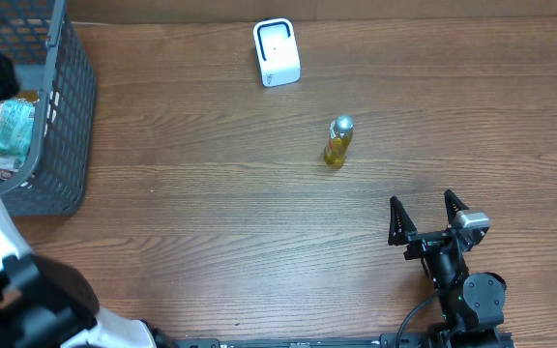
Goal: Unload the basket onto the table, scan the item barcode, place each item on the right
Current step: 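Grasp the green tissue packet with the left gripper, then lift the tissue packet out and carry it toward the scanner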
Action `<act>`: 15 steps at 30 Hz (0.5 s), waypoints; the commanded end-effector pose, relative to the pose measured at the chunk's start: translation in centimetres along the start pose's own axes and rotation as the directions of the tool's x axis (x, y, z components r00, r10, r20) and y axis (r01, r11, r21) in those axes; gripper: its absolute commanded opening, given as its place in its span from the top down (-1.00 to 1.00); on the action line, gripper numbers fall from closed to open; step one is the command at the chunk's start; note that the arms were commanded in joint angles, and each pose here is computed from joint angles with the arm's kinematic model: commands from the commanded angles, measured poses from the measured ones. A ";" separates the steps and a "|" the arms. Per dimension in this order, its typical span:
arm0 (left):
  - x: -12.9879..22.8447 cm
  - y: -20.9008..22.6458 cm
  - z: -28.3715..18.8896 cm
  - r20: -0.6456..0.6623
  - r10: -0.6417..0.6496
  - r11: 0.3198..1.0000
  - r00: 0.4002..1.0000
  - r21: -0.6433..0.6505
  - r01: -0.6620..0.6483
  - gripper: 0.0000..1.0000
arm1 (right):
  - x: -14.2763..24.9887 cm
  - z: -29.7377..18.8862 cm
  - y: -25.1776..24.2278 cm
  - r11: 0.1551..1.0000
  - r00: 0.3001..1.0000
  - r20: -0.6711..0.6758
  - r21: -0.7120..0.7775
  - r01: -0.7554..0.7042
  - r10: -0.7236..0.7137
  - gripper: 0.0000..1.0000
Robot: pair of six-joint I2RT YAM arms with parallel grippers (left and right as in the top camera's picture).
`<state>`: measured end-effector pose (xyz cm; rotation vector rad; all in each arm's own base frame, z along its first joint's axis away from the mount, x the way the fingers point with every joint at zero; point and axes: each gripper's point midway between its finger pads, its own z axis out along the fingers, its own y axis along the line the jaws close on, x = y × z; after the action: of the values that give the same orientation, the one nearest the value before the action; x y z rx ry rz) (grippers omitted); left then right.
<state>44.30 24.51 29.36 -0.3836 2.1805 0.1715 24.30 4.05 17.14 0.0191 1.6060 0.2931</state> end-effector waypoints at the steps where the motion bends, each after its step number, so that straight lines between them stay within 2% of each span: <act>1: -3.2 -1.2 -4.8 0.110 -0.033 0.999 0.993 0.010 0.032 0.22 | 0.1 0.0 -0.2 1.000 1.000 0.005 0.009 0.007 -0.007 -1.00; 8: -5.5 -4.9 -11.8 0.218 -0.031 0.998 0.976 0.058 0.018 0.36 | 0.1 0.0 -0.2 1.000 1.000 0.005 0.009 0.007 -0.007 -1.00; 15: -4.0 -11.9 -16.3 0.202 0.033 0.981 0.979 0.181 -0.070 0.38 | 0.1 0.0 -0.2 1.000 1.000 0.005 0.009 0.007 -0.007 -1.00</act>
<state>39.29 13.05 40.01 -0.2469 2.0371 0.0759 24.30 4.04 17.15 0.0200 1.6056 0.2934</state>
